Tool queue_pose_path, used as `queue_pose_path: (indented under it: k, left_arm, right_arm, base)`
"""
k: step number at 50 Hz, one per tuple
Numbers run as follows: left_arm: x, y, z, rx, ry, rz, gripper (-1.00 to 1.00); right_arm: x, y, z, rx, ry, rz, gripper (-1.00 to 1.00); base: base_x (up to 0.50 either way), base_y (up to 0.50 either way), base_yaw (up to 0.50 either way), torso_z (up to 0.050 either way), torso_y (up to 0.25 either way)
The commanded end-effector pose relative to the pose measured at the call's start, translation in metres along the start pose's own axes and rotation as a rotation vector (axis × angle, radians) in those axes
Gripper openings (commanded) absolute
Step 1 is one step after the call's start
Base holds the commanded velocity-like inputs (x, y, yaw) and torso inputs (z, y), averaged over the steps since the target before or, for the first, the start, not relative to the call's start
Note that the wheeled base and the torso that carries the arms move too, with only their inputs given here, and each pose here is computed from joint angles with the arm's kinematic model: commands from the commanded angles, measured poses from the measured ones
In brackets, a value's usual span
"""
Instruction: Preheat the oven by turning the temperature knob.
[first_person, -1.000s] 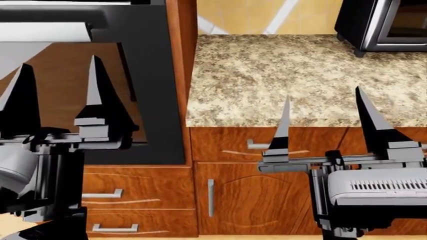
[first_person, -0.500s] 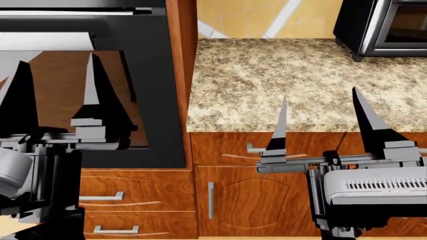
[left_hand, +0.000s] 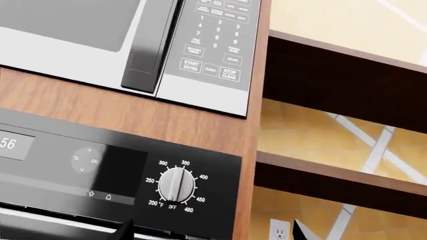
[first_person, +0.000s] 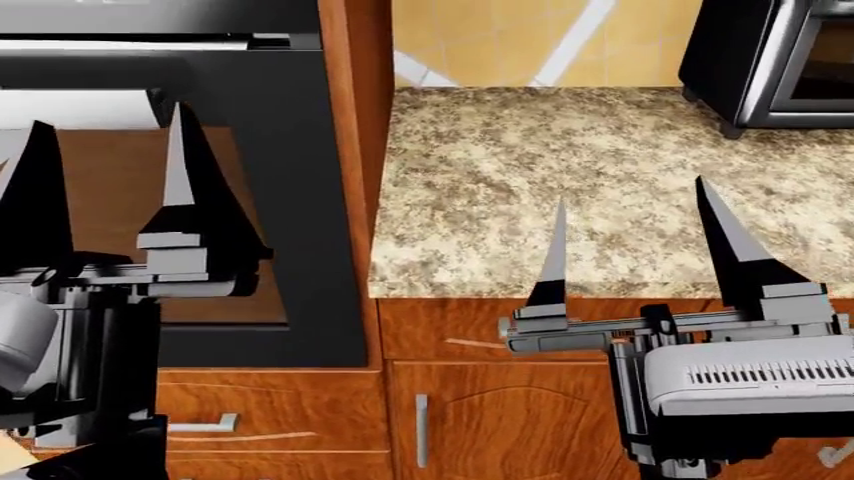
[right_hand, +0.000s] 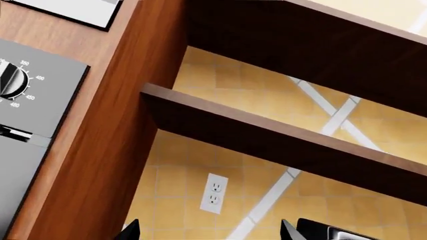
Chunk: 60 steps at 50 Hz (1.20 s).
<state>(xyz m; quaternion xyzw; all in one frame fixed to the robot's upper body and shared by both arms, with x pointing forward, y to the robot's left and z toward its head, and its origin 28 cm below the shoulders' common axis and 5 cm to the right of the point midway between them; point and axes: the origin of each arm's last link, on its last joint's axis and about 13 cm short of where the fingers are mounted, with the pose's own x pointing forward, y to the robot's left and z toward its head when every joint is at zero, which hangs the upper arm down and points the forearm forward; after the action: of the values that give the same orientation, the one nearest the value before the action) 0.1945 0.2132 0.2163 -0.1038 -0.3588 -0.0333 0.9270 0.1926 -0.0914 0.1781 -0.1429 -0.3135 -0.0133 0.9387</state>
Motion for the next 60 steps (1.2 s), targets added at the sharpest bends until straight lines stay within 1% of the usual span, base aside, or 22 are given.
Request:
queue_pose_path:
  k: [1,7,11,13,15,20,25,26,29,30,35,39,41,44,45,49,52,54,60]
  left_arm:
    - [0.000,0.000,0.002,-0.002,-0.001,0.002,1.00]
    - [0.000,-0.001,0.002,0.001,0.013,0.007,1.00]
    - [0.000,-0.003,0.009,0.009,0.049,-0.009,1.00]
    - [0.001,-0.005,0.014,0.032,0.063,-0.015,1.00]
    - [0.003,-0.005,0.019,0.030,0.078,-0.003,1.00]
    - [0.014,-0.007,0.025,0.072,0.104,-0.005,1.00]
    - [0.025,-0.009,0.038,0.105,0.085,-0.018,1.00]
    - [0.027,-0.009,0.040,0.104,0.089,-0.022,1.00]
    - [0.032,-0.009,0.045,0.142,0.115,-0.013,1.00]
    - [0.033,-0.010,0.048,0.148,0.127,-0.014,1.00]
    - [0.039,-0.012,0.061,0.162,0.121,-0.024,1.00]
    - [0.049,-0.011,0.071,0.184,0.140,0.000,1.00]
    - [0.054,-0.010,0.074,0.199,0.170,0.019,1.00]
    - [0.063,-0.008,0.079,0.196,0.214,0.054,1.00]
    - [0.066,-0.008,0.079,0.208,0.209,0.063,1.00]
    - [0.084,0.001,0.080,0.236,0.250,0.138,1.00]
    - [0.091,0.004,0.085,0.237,0.256,0.156,1.00]
    - [0.097,0.006,0.082,0.247,0.284,0.179,1.00]
    - [0.102,0.005,0.078,0.242,0.317,0.163,1.00]
  right_arm:
    - [0.000,0.000,0.000,0.002,0.003,0.004,1.00]
    - [0.000,0.001,-0.001,0.000,0.011,0.009,1.00]
    - [0.000,0.002,-0.003,0.001,0.018,0.012,1.00]
    - [0.000,0.002,-0.004,0.003,0.024,0.008,1.00]
    - [0.000,0.002,-0.003,0.005,0.026,0.009,1.00]
    - [-0.001,0.001,-0.002,0.006,0.025,0.006,1.00]
    - [-0.001,0.001,-0.001,0.006,0.025,0.006,1.00]
    - [-0.001,0.001,-0.001,0.005,0.025,0.006,1.00]
    - [0.000,0.002,-0.001,0.004,0.024,0.005,1.00]
    - [0.000,0.002,-0.001,0.003,0.024,0.004,1.00]
    - [0.000,0.002,-0.001,0.002,0.022,0.004,1.00]
    - [0.000,0.002,-0.002,0.002,0.024,0.005,1.00]
    - [0.000,0.002,-0.002,0.001,0.025,0.005,1.00]
    - [0.000,0.002,-0.002,0.001,0.024,0.006,1.00]
    - [0.000,0.002,-0.002,0.001,0.024,0.007,1.00]
    - [-0.001,0.001,-0.001,0.000,0.026,0.008,1.00]
    - [-0.002,0.001,-0.001,-0.002,0.027,0.009,1.00]
    - [-0.002,0.001,-0.001,-0.003,0.028,0.009,1.00]
    - [-0.001,0.002,-0.002,-0.005,0.030,0.010,1.00]
  base:
    - [0.25,0.00,0.00,0.004,0.000]
    - [0.07,0.00,0.00,0.001,0.000]
    - [0.00,0.00,0.00,0.000,0.000]
    - [0.00,0.00,0.00,0.000,0.000]
    - [0.00,0.00,0.00,0.000,0.000]
    - [0.00,0.00,0.00,0.000,0.000]
    - [0.00,0.00,0.00,0.000,0.000]
    - [0.00,0.00,0.00,0.000,0.000]
    - [0.00,0.00,0.00,0.000,0.000]
    - [0.00,0.00,0.00,0.000,0.000]
    - [0.00,0.00,0.00,0.000,0.000]
    - [0.00,0.00,0.00,0.000,0.000]
    - [0.00,0.00,0.00,0.000,0.000]
    - [0.00,0.00,0.00,0.000,0.000]
    - [0.00,0.00,0.00,0.000,0.000]
    - [0.00,0.00,0.00,0.000,0.000]
    - [0.00,0.00,0.00,0.000,0.000]
    - [0.00,0.00,0.00,0.000,0.000]
    - [0.00,0.00,0.00,0.000,0.000]
